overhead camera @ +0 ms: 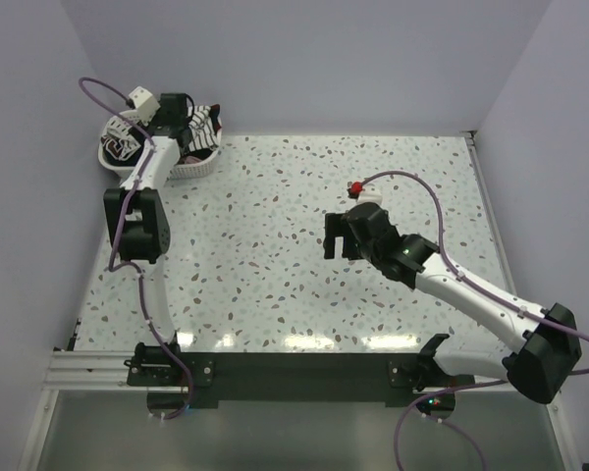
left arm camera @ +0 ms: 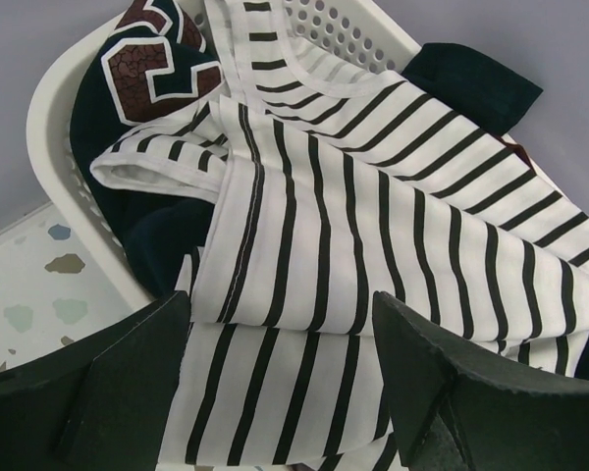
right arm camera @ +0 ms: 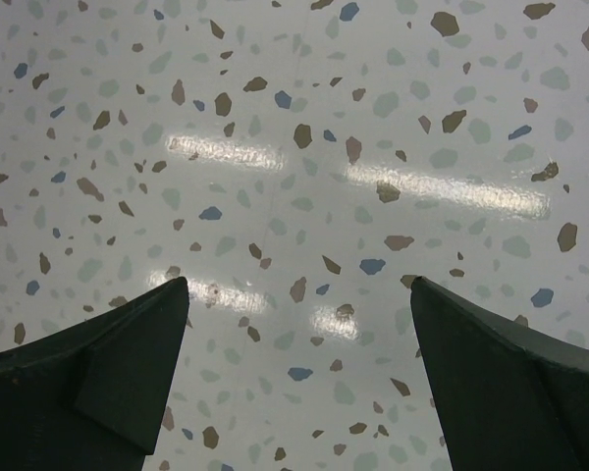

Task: Fold and stack the tank tops
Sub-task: Grab the tank top from the pile, then move the tank top to the center of the board, then flatten the tank top out

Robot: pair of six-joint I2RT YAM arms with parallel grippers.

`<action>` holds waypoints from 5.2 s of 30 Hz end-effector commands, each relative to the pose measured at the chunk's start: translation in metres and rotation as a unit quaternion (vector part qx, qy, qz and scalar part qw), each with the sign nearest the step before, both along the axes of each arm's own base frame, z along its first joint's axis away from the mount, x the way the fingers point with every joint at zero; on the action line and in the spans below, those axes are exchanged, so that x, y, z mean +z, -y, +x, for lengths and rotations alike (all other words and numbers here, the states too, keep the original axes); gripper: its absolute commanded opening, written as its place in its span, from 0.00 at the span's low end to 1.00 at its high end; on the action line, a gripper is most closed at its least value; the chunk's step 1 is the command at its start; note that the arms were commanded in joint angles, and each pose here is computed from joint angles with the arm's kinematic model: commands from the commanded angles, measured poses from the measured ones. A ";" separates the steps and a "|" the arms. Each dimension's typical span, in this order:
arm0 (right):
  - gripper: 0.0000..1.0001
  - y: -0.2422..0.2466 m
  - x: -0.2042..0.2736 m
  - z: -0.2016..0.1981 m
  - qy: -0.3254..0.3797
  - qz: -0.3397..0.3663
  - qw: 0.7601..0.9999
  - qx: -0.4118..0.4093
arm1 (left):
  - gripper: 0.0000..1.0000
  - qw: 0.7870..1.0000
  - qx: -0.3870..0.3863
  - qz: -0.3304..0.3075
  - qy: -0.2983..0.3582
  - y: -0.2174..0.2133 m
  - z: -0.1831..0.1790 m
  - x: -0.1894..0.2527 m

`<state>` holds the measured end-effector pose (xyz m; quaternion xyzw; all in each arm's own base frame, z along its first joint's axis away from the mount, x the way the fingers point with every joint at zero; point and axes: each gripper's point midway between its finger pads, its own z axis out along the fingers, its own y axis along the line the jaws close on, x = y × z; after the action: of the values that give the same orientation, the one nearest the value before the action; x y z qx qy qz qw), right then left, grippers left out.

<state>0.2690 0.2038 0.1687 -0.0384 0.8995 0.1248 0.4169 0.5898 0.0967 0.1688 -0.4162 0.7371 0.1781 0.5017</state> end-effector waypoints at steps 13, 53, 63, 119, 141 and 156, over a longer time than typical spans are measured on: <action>0.98 -0.011 -0.009 0.010 -0.003 -0.006 1.000 0.007 | 0.68 0.999 0.032 0.014 0.040 -0.032 0.019 0.009; 0.99 0.036 0.123 0.034 0.139 0.029 0.984 -0.109 | 0.00 0.882 -0.328 -0.012 0.338 0.219 -0.091 0.326; 0.98 0.065 0.150 0.007 0.161 0.066 0.976 -0.134 | 0.00 0.843 -0.441 -0.076 0.300 0.349 -0.153 0.284; 0.50 0.001 -0.112 0.134 -0.080 -0.176 0.981 -0.019 | 0.22 0.900 -0.348 -0.227 -0.131 0.304 -0.154 -0.143; 0.49 -0.028 -0.115 0.113 -0.087 -0.146 0.985 -0.002 | 0.20 0.911 -0.332 -0.198 -0.146 0.276 -0.126 -0.150; 0.00 -0.018 -0.106 0.114 -0.090 -0.167 0.982 -0.024 | 0.20 0.918 -0.332 -0.157 -0.148 0.244 -0.101 -0.135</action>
<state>0.3759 0.2170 0.0396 -0.0882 0.9462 -0.0462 0.3077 0.4735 -0.1642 0.0247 -0.2010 0.9185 -0.0851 0.3297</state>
